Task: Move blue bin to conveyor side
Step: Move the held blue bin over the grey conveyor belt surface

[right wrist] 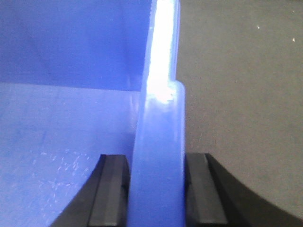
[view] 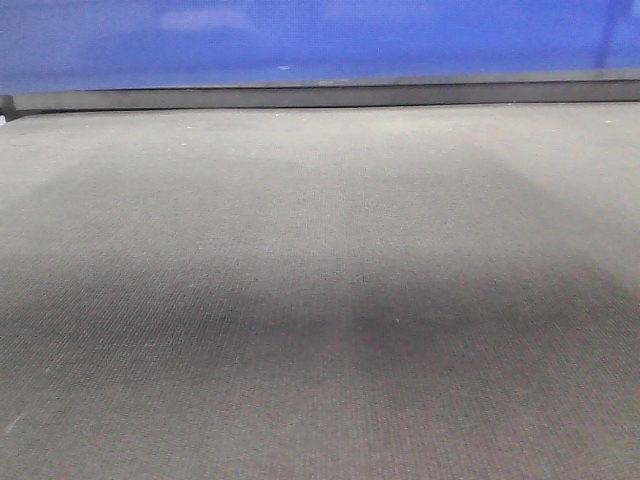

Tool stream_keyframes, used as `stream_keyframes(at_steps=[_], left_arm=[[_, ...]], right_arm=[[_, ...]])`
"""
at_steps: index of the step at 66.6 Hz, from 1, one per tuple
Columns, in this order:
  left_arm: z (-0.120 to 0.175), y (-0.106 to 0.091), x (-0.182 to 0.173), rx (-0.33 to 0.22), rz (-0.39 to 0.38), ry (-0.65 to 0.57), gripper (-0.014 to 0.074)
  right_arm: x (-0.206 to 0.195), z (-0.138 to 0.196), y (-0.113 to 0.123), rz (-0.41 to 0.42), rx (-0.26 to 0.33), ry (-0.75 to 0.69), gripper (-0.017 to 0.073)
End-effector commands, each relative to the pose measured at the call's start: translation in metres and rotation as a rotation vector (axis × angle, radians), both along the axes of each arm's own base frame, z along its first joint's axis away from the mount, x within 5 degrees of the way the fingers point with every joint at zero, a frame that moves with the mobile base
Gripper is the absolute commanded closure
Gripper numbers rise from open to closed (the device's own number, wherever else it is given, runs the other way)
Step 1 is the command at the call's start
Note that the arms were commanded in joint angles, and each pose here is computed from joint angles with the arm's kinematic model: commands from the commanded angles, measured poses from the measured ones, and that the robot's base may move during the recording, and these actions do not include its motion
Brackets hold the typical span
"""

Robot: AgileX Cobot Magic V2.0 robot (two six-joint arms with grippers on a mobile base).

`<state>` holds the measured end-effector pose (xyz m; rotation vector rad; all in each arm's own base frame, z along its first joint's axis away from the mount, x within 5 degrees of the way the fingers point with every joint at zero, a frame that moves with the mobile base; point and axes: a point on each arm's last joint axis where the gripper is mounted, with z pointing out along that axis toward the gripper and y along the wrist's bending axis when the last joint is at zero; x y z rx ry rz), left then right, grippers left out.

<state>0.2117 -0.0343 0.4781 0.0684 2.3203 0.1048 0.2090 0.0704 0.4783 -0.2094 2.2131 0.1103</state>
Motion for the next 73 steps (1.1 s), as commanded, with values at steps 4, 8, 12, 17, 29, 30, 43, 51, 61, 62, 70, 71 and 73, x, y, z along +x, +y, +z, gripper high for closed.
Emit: stream_keyframes(at_steps=[4, 8, 12, 17, 29, 30, 43, 51, 61, 62, 70, 71, 73], left_arm=[[0.015, -0.006, 0.003, -0.036, -0.056, -0.139, 0.0611], [0.015, -0.008, 0.008, -0.038, -0.062, -0.158, 0.0611], [0.016, -0.010, 0.014, -0.042, -0.070, -0.190, 0.0611], [0.016, -0.014, 0.025, -0.047, -0.083, -0.223, 0.0611], [-0.001, -0.023, 0.054, -0.037, -0.094, -0.196, 0.0611], [-0.003, -0.024, 0.058, -0.035, -0.095, -0.190, 0.0611], [-0.032, -0.028, 0.097, -0.119, -0.082, -0.114, 0.0611], [-0.053, -0.027, 0.119, -0.135, -0.066, -0.068, 0.0611], [-0.078, -0.032, 0.146, -0.128, -0.067, -0.032, 0.0611], [-0.081, -0.033, 0.148, -0.130, -0.067, -0.027, 0.0611], [-0.099, -0.037, 0.163, -0.135, -0.070, 0.003, 0.0611], [-0.101, -0.038, 0.164, -0.134, -0.070, 0.009, 0.0611], [-0.106, -0.038, 0.167, -0.132, -0.069, 0.022, 0.0608]], right_arm=[[-0.002, 0.019, 0.002, 0.041, 0.047, -0.157, 0.0638], [0.000, 0.018, 0.003, 0.042, 0.048, -0.163, 0.0638], [0.004, 0.017, 0.005, 0.044, 0.048, -0.164, 0.0638], [0.011, 0.014, 0.008, 0.046, 0.046, -0.160, 0.0638], [0.040, -0.005, 0.010, 0.009, 0.024, -0.090, 0.0638], [0.043, -0.007, 0.010, 0.004, 0.021, -0.083, 0.0638], [0.082, -0.035, 0.009, -0.040, -0.002, -0.003, 0.0638], [0.101, -0.056, 0.014, -0.041, -0.023, 0.059, 0.0638], [0.124, -0.080, 0.022, -0.038, -0.040, 0.105, 0.0638], [0.127, -0.083, 0.022, -0.038, -0.042, 0.113, 0.0638], [0.142, -0.102, 0.027, -0.035, -0.055, 0.151, 0.0638], [0.144, -0.105, 0.028, -0.035, -0.057, 0.157, 0.0638], [0.147, -0.110, 0.029, -0.035, -0.061, 0.170, 0.0636]])
